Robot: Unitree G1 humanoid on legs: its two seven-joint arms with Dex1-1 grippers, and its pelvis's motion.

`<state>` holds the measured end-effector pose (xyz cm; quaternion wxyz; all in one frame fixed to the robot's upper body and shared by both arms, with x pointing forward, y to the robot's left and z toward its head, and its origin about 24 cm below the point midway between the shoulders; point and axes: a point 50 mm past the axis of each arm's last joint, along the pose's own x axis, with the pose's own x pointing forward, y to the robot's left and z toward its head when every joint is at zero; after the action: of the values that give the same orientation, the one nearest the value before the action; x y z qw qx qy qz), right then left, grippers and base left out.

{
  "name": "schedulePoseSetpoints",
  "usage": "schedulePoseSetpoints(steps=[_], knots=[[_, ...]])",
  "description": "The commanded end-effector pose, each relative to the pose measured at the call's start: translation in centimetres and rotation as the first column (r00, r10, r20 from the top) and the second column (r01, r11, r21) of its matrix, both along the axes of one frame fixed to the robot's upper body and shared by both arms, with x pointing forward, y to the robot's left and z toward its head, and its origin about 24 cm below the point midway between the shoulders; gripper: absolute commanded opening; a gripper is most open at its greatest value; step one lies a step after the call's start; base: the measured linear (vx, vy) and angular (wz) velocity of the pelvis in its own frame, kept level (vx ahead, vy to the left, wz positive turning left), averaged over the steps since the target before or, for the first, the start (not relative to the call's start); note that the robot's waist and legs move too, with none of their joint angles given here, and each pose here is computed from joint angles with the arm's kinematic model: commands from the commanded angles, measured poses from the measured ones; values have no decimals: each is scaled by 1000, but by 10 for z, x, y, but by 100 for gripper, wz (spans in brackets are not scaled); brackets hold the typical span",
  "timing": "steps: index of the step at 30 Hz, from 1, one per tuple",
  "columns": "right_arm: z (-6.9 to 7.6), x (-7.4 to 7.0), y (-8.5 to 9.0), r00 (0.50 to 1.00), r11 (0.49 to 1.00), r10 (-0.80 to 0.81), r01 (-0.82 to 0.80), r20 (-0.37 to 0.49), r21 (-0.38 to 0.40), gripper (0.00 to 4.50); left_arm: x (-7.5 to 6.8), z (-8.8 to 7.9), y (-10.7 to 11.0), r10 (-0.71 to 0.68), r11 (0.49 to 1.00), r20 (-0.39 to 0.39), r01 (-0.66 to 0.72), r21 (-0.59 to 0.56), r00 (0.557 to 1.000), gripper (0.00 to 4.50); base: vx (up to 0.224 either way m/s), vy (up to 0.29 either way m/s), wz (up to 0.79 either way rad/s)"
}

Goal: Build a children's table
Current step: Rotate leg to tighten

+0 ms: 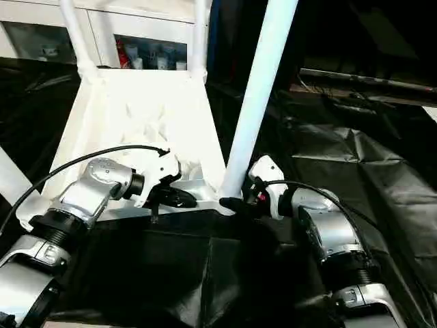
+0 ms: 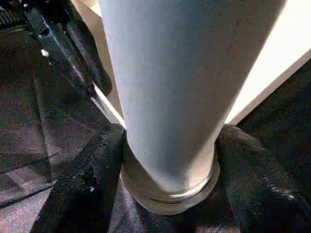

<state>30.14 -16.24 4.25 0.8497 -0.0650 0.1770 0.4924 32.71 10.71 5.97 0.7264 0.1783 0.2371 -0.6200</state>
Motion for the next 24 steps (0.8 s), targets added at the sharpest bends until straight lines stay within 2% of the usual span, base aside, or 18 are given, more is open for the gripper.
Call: schedulePoseSetpoints(steps=[1,2,5,8,10,13,15,19,20,21,24], knots=[[-2,-6,13,998,998,53,-53,-15,38,262,-3,-14,-5,34,999,-17,-33,34,999,0,0,0,0],[-3,-6,14,999,998,38,-38,-15,43,262,-2,-13,-7,45,999,-6,-45,28,999,0,0,0,0],[-18,1,22,982,981,-191,191,-11,20,259,6,-15,-32,181,983,65,-180,-24,981,0,0,0,0],[-26,4,28,958,958,-287,287,-19,9,258,6,-17,-44,221,975,73,-219,-39,972,0,0,0,0],[-31,7,40,918,919,-393,394,-49,26,258,2,-19,-61,228,973,65,-225,-51,971,0,0,0,0],[-32,8,50,902,902,-428,431,-63,40,257,-2,-21,-71,217,975,63,-213,-54,974,0,0,0,0],[-31,10,68,888,887,-456,460,-64,53,257,-8,-22,-86,184,982,60,-181,-58,981,0,0,0,0],[-29,11,75,889,887,-457,459,-40,49,257,-8,-22,-87,184,982,65,-180,-63,981,0,0,0,0],[-29,11,75,889,887,-457,458,-37,49,292,-8,-22,-87,186,981,66,-182,-63,980,0,0,0,0],[-26,13,66,901,899,-434,434,-15,64,313,-4,-21,-76,197,979,73,-192,-65,978,0,0,0,0],[-23,13,61,916,913,-401,401,-9,74,337,-3,-19,-71,189,980,76,-184,-74,979,0,0,0,0]])
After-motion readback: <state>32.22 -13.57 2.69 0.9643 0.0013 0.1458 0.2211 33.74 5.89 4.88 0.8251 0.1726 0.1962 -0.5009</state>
